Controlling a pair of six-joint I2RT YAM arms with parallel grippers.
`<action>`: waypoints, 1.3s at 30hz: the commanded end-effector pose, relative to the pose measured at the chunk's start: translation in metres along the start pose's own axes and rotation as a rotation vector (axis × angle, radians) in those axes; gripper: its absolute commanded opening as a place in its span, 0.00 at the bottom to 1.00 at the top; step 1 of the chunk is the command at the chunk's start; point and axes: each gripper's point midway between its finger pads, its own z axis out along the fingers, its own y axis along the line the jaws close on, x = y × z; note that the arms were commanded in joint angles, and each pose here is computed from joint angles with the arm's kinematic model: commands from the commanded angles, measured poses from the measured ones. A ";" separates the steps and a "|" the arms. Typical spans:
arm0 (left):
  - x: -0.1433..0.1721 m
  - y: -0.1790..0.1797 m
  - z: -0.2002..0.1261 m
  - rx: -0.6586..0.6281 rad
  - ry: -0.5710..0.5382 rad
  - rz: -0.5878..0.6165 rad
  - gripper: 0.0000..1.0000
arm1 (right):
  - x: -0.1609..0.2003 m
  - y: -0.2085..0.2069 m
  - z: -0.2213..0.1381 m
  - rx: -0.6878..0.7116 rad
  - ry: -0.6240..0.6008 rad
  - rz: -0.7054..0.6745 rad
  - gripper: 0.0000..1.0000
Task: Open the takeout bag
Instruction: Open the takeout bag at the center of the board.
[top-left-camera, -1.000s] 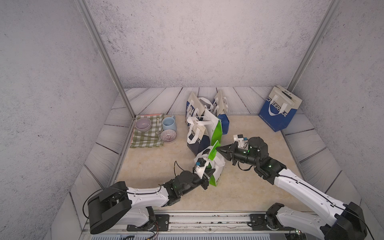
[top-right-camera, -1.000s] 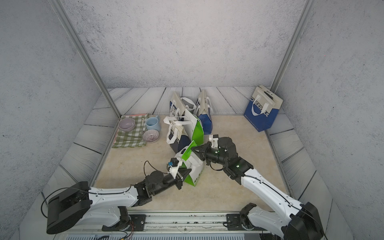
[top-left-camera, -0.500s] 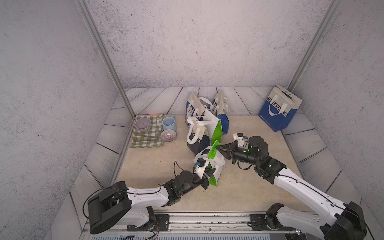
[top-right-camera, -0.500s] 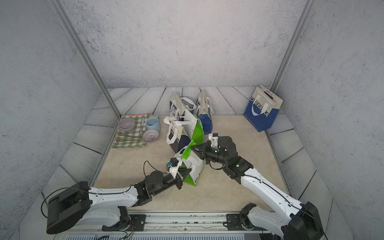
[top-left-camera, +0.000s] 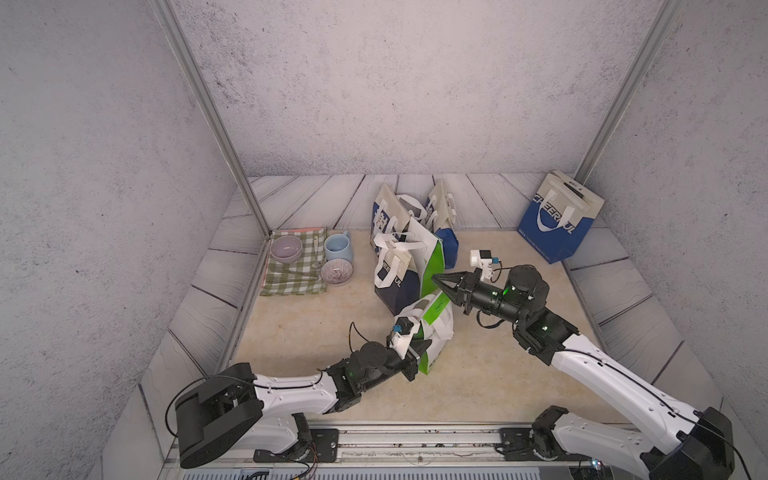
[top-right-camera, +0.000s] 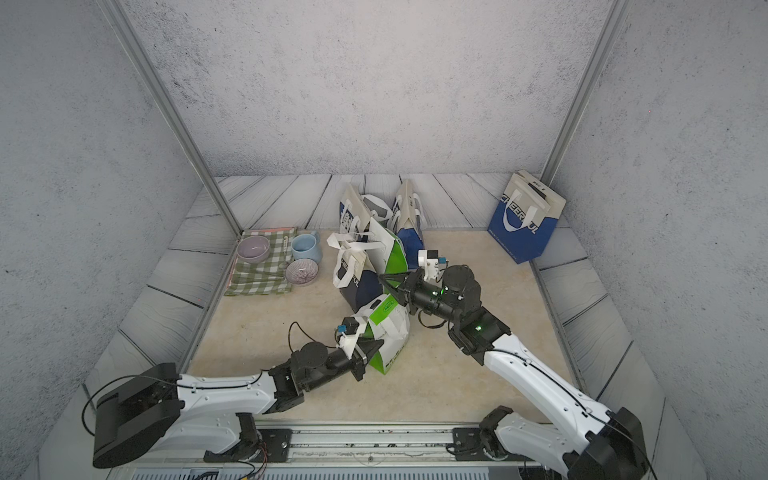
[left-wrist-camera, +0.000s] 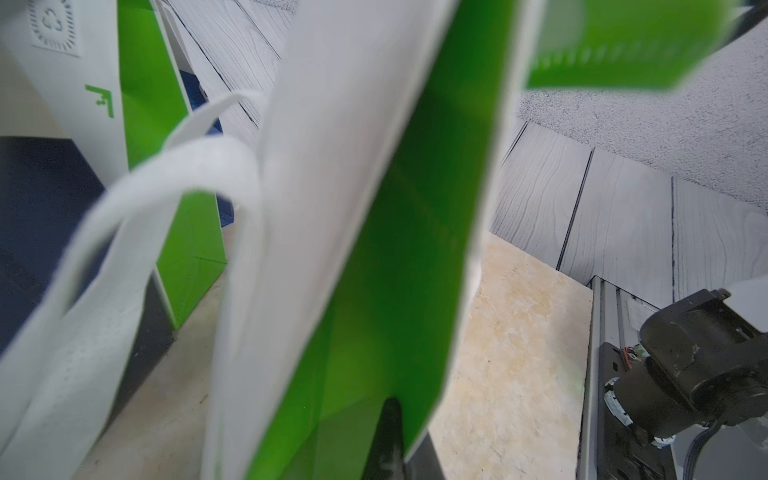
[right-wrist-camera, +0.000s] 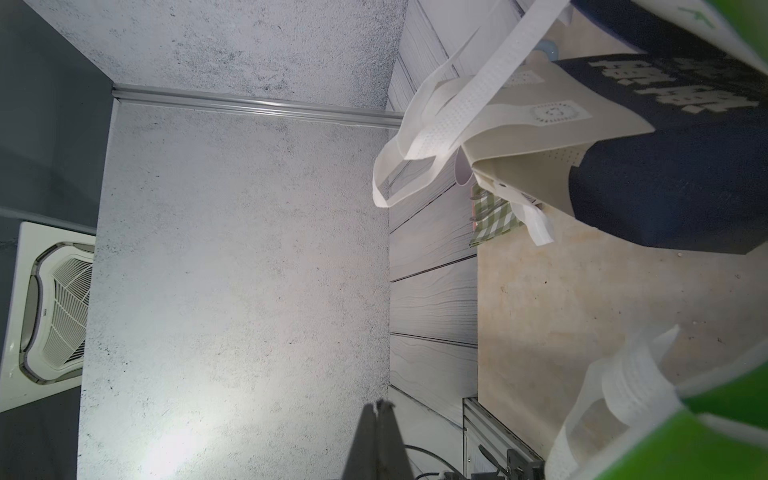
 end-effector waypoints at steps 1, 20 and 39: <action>0.010 0.000 -0.003 0.004 0.037 0.012 0.00 | -0.003 0.017 -0.014 0.019 -0.031 -0.120 0.00; 0.007 -0.001 -0.003 0.005 0.033 0.018 0.00 | 0.027 -0.046 -0.028 0.123 0.110 -0.041 0.45; 0.008 -0.002 0.001 0.011 0.043 0.020 0.00 | 0.022 -0.049 -0.011 0.107 0.120 0.041 0.48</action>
